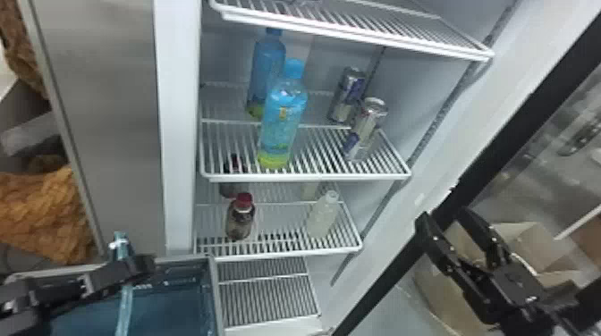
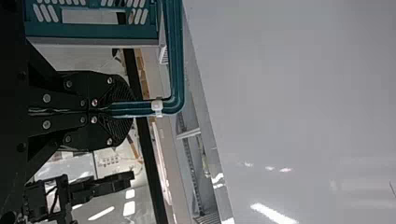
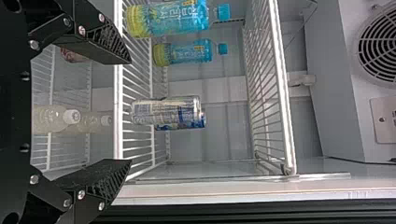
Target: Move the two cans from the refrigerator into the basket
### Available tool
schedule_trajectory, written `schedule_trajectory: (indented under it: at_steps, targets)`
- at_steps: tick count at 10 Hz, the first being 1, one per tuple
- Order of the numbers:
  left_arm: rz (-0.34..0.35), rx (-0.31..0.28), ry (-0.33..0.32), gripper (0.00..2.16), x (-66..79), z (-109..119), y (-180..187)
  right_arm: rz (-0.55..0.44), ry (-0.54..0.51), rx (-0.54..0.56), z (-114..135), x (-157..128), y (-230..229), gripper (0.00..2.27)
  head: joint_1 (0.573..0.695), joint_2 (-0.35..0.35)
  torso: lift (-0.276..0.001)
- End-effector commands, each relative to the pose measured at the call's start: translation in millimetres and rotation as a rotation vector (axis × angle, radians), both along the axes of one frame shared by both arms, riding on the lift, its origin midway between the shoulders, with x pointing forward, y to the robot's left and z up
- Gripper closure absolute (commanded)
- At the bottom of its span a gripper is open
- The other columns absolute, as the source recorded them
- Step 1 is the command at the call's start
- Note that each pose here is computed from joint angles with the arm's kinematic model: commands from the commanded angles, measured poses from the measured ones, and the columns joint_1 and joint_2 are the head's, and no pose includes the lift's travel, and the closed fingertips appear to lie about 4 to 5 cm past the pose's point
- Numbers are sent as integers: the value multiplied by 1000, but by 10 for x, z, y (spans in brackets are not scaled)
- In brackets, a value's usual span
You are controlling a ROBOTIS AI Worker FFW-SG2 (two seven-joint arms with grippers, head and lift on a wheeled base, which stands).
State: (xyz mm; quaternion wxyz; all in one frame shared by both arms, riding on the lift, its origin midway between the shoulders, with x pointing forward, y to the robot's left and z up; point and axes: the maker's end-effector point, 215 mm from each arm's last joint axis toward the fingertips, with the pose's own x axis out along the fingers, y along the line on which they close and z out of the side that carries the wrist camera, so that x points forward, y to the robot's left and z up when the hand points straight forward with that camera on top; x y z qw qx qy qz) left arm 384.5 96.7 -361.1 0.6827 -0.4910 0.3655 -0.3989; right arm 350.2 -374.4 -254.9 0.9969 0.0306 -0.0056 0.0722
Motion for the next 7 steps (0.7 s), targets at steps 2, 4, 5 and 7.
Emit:
schedule_trajectory:
  at_steps: [2,4,5,7]
  targets:
    - [-2,-3,-1,1197,-3,7,-10,3,0,0,0,25,17,309,695,-350,-35]
    - [-2,-5,-1,1197,-4,13,-11,-1,4,5,-29,54,3,311,695,-350,-35]
    - [-2,-5,-1,1197,-4,13,-11,-3,4,7,-32,57,5,311,695,-350,-35]
    - [-1,-8,0,1197,-10,15,-7,-19,-8,12,-16,134,-17,312,695,-350,-35]
